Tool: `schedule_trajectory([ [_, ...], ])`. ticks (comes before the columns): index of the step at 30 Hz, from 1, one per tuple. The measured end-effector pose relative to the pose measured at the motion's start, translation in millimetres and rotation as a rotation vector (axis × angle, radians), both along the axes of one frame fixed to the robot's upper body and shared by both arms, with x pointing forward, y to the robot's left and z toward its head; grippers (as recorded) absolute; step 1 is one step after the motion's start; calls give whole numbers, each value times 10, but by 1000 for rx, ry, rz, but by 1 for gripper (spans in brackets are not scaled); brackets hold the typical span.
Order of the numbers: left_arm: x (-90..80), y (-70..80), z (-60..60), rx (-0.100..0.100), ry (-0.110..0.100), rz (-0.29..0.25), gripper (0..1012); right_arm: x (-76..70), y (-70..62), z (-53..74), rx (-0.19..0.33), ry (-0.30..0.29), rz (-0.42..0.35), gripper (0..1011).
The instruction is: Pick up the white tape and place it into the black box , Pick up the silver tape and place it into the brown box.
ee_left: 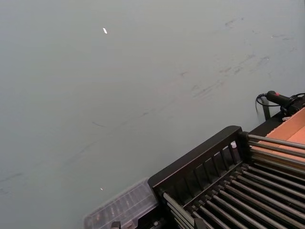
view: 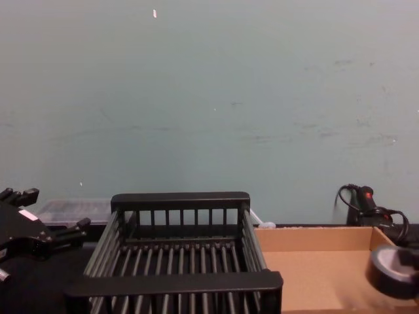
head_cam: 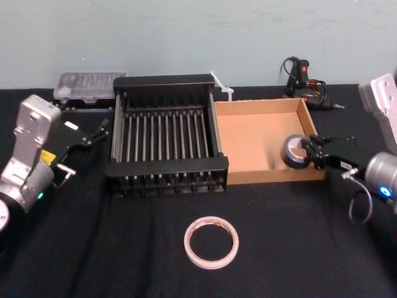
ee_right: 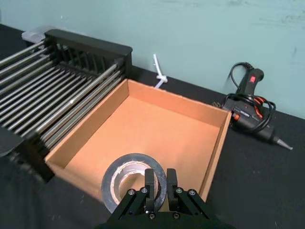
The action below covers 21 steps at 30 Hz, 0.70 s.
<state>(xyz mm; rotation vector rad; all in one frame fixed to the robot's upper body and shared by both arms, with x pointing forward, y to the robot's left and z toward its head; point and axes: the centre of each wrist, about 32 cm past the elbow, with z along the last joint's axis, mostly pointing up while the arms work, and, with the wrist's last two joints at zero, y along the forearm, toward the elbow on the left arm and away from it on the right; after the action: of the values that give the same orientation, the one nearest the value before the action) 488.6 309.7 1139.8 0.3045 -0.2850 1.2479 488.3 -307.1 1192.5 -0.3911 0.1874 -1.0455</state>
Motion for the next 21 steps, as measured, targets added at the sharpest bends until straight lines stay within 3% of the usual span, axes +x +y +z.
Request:
schedule_trajectory([
  [12, 0, 0, 0, 0, 0, 0, 1001, 329, 132, -34, 19, -8, -36, 158],
  [21, 0, 0, 0, 0, 0, 0, 1001, 422, 194, -55, 18, -12, -38, 158],
])
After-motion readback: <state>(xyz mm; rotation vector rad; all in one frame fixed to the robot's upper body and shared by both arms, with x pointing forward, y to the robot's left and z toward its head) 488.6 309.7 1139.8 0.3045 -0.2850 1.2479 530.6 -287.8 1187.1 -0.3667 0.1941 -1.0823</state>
